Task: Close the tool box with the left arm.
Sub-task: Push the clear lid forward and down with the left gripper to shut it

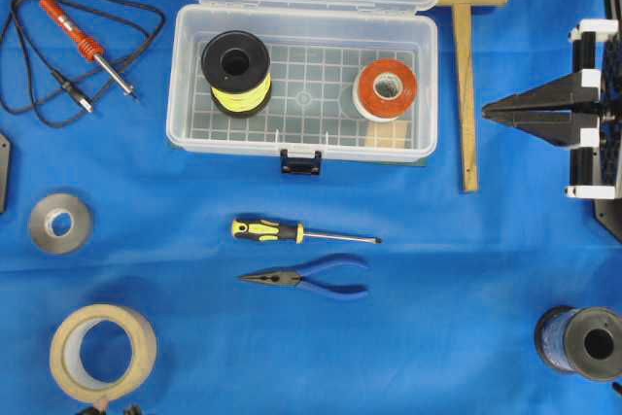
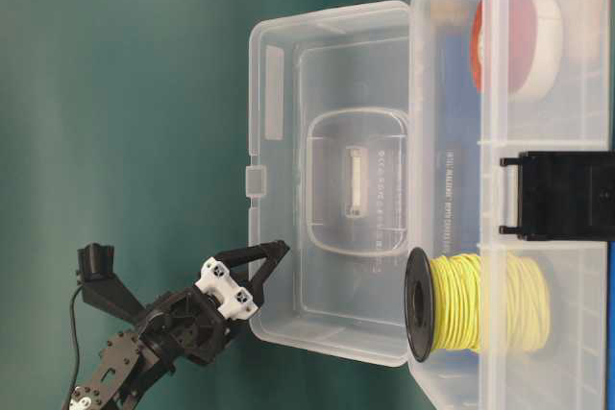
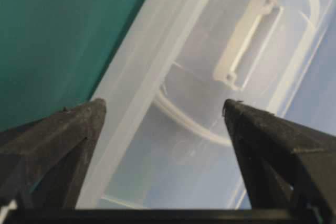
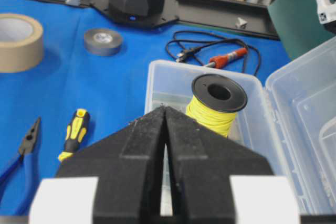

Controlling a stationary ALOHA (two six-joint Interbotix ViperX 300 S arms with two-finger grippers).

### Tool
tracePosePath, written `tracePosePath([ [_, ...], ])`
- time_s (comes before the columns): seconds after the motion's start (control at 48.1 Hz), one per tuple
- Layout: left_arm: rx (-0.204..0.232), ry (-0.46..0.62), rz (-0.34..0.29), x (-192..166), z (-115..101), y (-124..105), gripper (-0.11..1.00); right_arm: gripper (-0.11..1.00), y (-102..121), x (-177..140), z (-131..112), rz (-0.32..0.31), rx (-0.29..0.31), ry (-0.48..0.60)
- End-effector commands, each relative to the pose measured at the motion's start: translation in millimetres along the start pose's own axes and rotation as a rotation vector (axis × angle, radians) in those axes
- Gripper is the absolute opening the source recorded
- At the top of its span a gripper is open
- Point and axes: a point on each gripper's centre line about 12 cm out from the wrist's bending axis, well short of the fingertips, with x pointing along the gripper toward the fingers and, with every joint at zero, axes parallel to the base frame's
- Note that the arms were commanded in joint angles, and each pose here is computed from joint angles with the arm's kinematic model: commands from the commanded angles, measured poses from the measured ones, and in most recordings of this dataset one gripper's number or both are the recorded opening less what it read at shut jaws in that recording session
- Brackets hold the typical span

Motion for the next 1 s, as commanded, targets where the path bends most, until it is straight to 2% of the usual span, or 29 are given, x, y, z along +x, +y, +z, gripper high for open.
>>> tracePosePath([
  [0.0, 0.015, -0.012, -0.018, -12.8, 8.3, -9.7, 0.89, 0.0, -0.4, 2.0, 5.9, -0.002, 0.0, -0.012],
  [0.229, 0.027, 0.017, -0.056, -28.5, 11.4, -24.2, 0.89, 0.0, -0.4, 2.5, 5.5, -0.002, 0.0, -0.011],
  [0.354, 0.048, 0.01, -0.083, -44.1, 17.7, -38.1, 0.89, 0.0, -0.4, 2.5, 5.6, -0.002, -0.001, -0.012],
  [0.478, 0.08, 0.01, -0.122, -60.6, 20.4, -57.8, 0.89, 0.0, -0.3, 2.5, 5.8, -0.001, -0.004, -0.014],
  [0.707, 0.138, 0.054, -0.209, -82.3, 9.8, -95.2, 0.89, 0.0, -0.3, 2.5, 6.0, -0.001, -0.004, -0.015],
  [0.978, 0.246, 0.077, -0.316, -109.7, -13.2, -146.3, 0.89, 0.0, -0.3, 2.8, 5.9, -0.001, -0.004, -0.015],
])
